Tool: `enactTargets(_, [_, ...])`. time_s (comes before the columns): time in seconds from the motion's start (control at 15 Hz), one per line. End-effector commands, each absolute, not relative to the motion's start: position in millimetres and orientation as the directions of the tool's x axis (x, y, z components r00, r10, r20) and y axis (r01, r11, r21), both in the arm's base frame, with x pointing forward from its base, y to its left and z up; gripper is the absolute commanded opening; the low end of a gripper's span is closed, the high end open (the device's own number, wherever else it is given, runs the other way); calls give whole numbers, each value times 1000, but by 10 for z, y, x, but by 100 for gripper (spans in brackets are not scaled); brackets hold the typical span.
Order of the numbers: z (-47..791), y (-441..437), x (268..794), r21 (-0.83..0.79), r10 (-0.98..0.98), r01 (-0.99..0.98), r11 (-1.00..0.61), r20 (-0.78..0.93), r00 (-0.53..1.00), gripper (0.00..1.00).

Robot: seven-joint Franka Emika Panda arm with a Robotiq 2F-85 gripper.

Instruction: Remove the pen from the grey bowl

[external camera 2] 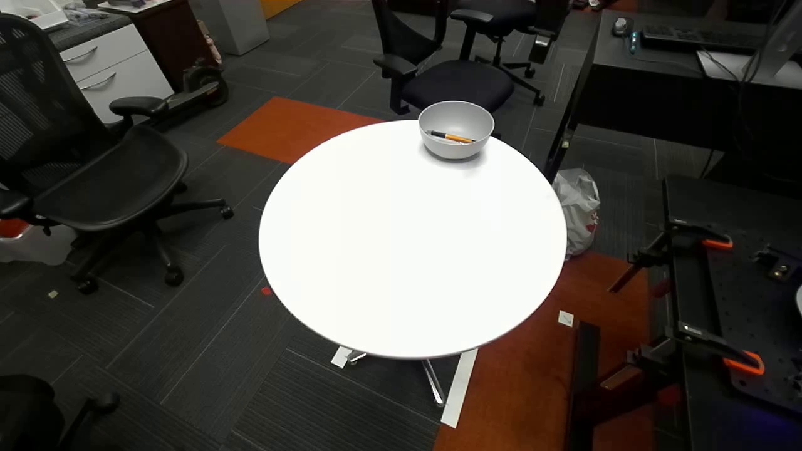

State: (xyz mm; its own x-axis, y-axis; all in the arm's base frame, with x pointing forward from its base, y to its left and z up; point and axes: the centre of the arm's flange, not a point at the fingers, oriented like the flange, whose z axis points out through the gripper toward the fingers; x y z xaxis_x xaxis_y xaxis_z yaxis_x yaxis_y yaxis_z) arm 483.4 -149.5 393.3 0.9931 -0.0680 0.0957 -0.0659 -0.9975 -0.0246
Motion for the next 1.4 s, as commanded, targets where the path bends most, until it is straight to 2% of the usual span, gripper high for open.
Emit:
enactTargets(0.0, [3813, -1675, 5054, 6, -71, -72, -997, 83, 994, 100])
enactTargets(0.07, [3776, -1714, 5073, 8, -73, -73, -997, 40, 997, 100])
enactTargets(0.13, [3800, -1618, 4932, -8, -79, -79, -997, 73, 994, 100])
enactTargets(0.67, [3708, -1686, 5017, 0, -85, -85, -996, 54, 995, 100])
enactTargets(1.07, [3412, -1809, 5347, 69, -72, -86, -994, 179, 981, 100])
enactTargets(1.33, [3152, -1901, 5544, 86, -72, -91, -992, 202, 977, 100])
